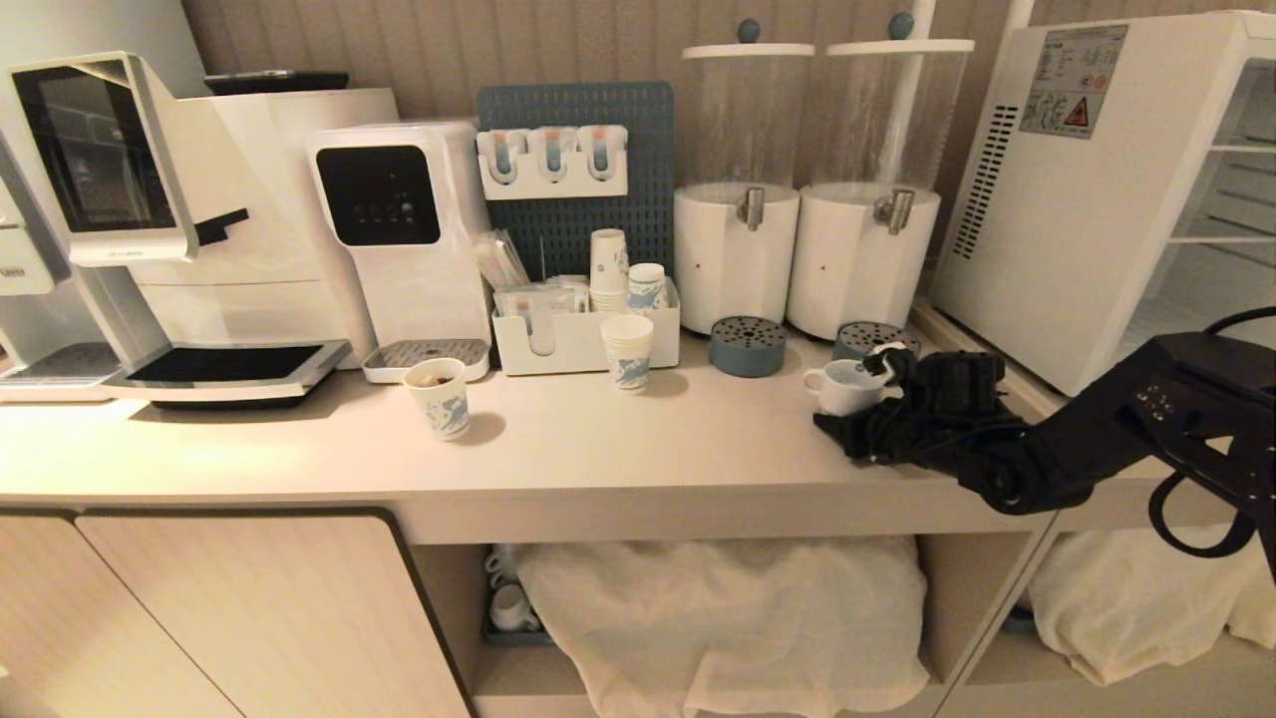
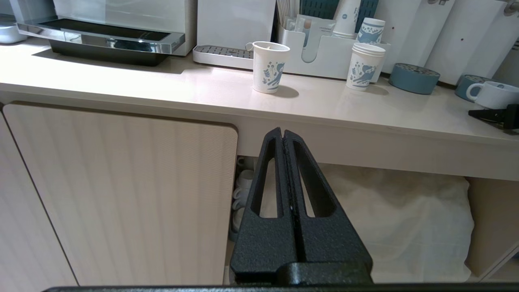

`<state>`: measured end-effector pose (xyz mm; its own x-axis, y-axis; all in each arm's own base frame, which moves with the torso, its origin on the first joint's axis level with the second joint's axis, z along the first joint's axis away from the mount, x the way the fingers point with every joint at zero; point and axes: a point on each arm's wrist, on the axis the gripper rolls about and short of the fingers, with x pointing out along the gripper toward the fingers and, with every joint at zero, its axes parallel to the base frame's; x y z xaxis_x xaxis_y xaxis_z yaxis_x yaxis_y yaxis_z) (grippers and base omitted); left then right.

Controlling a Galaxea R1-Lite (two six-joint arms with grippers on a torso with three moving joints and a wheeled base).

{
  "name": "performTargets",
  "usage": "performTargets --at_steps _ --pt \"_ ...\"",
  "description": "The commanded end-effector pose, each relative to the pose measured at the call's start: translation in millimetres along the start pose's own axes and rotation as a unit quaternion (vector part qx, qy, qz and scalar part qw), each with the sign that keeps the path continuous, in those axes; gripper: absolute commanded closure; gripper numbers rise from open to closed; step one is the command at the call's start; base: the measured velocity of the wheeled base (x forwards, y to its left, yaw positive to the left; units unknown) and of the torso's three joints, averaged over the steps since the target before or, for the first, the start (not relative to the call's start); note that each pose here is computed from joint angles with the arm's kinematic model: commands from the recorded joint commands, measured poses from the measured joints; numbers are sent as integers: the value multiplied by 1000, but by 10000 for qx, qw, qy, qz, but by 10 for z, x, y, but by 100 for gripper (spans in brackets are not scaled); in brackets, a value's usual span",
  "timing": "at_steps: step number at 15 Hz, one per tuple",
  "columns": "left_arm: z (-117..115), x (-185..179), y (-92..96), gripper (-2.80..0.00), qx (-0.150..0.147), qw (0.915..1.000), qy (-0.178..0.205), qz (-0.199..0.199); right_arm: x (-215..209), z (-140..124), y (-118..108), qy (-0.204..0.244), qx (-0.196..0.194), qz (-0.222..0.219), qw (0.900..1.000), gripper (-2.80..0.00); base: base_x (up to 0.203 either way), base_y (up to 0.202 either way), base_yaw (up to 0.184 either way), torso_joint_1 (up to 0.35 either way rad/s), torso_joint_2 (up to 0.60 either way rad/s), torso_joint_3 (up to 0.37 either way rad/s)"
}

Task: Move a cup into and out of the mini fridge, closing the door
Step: Place the ceramic cup on the table

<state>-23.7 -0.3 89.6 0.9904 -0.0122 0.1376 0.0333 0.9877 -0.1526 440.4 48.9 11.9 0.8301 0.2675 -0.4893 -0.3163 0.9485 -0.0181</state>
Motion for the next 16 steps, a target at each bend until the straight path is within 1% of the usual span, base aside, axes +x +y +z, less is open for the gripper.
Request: performTargets --at_steps 1,2,3,7,8,13,16 --pt "-113 14 18 0 -10 9999 167 26 66 -10 -14 -44 66 -58 10000 0 0 0 0 0 0 0" --pt "-113 15 18 0 -10 9998 175 27 88 -9 -23 -50 125 -233 9996 0 0 0 0 0 0 0" --pt "-113 15 18 0 -10 9998 175 27 105 -33 -28 -35 147 -277 9995 0 0 0 0 0 0 0" --pt "-113 14 18 0 -10 9999 167 26 94 -25 -25 -31 146 -290 9995 0 0 0 0 0 0 0" --pt "-113 14 18 0 -10 9999 167 26 91 -18 -21 -41 149 -287 9995 -280 0 0 0 0 0 0" --pt "-113 15 18 0 -10 9998 174 27 -34 53 0 -65 285 -253 9993 -280 0 0 0 0 0 0" --pt "-113 15 18 0 -10 9998 174 27 -114 84 53 -81 272 -212 9994 -280 0 0 0 0 0 0"
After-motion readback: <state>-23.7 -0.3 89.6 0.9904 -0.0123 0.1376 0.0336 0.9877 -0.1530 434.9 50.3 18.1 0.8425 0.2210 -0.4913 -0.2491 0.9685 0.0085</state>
